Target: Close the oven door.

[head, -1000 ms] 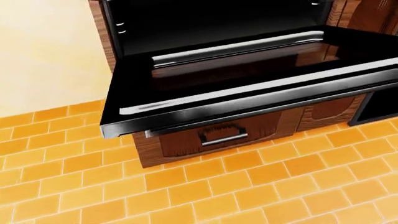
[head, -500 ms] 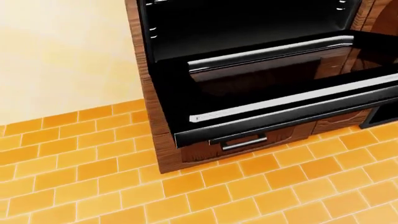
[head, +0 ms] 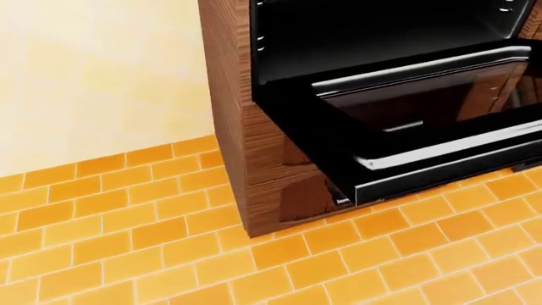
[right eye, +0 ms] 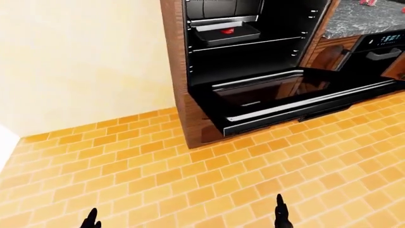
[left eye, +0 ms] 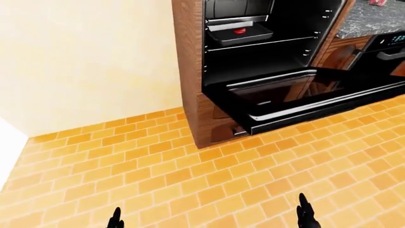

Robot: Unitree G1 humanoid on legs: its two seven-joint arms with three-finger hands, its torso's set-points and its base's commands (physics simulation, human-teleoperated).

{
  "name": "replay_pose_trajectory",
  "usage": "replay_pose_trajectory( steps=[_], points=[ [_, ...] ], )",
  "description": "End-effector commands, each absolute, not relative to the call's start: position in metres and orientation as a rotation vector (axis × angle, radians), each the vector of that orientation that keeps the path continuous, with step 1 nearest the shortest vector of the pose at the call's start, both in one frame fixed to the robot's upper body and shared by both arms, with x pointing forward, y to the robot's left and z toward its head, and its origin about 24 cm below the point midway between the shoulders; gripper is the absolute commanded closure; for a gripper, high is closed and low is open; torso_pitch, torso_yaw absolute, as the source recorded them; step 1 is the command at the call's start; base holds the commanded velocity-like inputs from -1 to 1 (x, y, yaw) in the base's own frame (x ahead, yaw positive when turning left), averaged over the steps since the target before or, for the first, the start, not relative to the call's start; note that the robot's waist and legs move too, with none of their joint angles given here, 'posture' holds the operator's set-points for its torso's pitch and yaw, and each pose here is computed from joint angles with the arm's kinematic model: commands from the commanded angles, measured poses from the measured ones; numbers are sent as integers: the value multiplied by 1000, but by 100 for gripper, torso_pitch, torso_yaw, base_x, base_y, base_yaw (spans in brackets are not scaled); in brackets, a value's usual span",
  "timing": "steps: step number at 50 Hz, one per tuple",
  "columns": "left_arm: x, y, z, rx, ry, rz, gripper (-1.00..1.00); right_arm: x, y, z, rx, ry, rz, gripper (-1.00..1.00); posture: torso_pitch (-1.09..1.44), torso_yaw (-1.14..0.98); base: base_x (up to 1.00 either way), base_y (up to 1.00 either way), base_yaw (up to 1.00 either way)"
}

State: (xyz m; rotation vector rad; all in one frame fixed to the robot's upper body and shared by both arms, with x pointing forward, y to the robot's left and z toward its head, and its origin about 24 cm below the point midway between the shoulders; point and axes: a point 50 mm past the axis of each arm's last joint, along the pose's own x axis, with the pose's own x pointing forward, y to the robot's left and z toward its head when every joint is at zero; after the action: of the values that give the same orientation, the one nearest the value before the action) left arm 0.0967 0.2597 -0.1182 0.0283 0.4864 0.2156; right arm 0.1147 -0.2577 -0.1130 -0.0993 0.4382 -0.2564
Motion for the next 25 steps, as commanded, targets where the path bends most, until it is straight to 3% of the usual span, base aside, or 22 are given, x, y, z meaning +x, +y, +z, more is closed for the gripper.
replay_pose_trajectory(
  steps=[1, 25],
  points=[
    [101, 269, -111, 60, 436, 229, -100, 120, -260, -107, -110, 386, -257, -100, 0, 0, 0, 49, 0],
    [102, 269, -111, 63, 436, 228, -100, 122, -251, -107, -213, 371, -208, -100, 0, 0, 0, 1, 0]
  ],
)
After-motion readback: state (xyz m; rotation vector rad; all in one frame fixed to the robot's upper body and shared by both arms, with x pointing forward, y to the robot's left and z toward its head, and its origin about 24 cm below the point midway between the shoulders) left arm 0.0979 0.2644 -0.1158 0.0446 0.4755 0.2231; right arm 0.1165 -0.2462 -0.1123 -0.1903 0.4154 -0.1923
